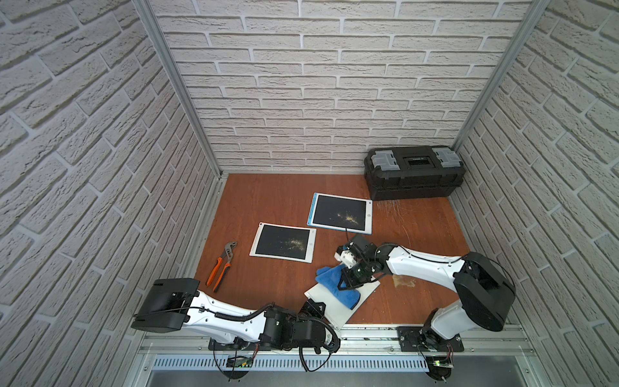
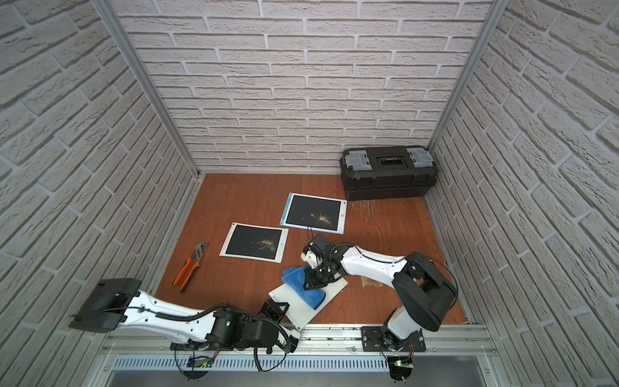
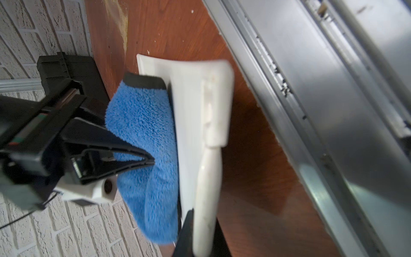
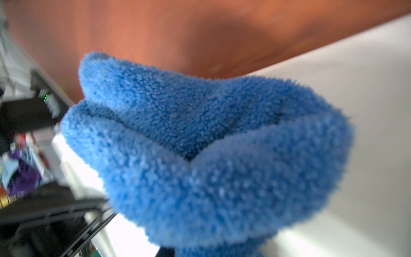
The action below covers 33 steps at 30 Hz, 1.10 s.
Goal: Wipe the drawing tablet
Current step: Wipe the dirt from the drawing tablet, then place the drawing tablet at the center of the board.
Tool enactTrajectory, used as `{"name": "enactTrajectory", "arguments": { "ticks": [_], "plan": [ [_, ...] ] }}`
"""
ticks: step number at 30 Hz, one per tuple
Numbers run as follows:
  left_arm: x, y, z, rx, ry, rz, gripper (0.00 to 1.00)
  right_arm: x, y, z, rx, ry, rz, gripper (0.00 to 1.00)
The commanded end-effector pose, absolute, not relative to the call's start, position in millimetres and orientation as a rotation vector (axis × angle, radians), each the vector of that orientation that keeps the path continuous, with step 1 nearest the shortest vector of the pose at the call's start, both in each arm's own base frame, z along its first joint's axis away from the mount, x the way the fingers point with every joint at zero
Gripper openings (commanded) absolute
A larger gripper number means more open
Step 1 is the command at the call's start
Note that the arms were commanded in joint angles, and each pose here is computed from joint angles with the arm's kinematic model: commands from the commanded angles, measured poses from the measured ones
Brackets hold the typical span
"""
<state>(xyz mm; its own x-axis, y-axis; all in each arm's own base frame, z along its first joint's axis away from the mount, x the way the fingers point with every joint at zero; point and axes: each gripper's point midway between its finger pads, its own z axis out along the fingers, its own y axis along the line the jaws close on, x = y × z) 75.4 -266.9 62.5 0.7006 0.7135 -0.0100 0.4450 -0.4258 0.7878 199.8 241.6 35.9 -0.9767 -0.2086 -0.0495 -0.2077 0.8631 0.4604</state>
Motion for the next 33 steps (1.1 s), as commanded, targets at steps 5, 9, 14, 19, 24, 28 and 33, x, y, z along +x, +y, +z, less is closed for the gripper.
{"name": "enactTrajectory", "arguments": {
  "ticks": [5, 9, 14, 19, 24, 28, 33],
  "plan": [
    [73.8, -273.0, 77.0, 2.047, 0.912, 0.398, 0.00, 246.2, 109.6, 33.5, -0.075, -3.321, 0.265, 0.03],
    [77.4, -273.5, 86.0, 1.990, 0.955, 0.391, 0.00, 249.8, 81.0, 65.7, -0.177, -3.407, 0.449, 0.03],
    [95.8, -278.4, 124.6, 1.797, 1.172, 0.309, 0.00, 259.4, 52.6, 100.3, -0.353, -3.511, 0.474, 0.03],
    [122.8, -276.9, 187.7, 1.555, 1.462, 0.006, 0.00, 269.5, 26.0, 122.5, -0.613, -3.570, 0.360, 0.03],
    [144.3, -270.2, 254.8, 1.277, 1.652, -0.534, 0.00, 272.0, 3.1, 139.9, -0.804, -3.627, 0.371, 0.02],
    [185.5, -252.5, 296.1, 1.055, 1.769, -0.720, 0.00, 270.9, -9.1, 140.5, -0.866, -3.639, 0.419, 0.03],
    [268.7, -211.4, 328.5, 0.709, 1.873, -0.952, 0.00, 269.6, -14.7, 134.1, -0.876, -3.636, 0.454, 0.03]
  ]
}}
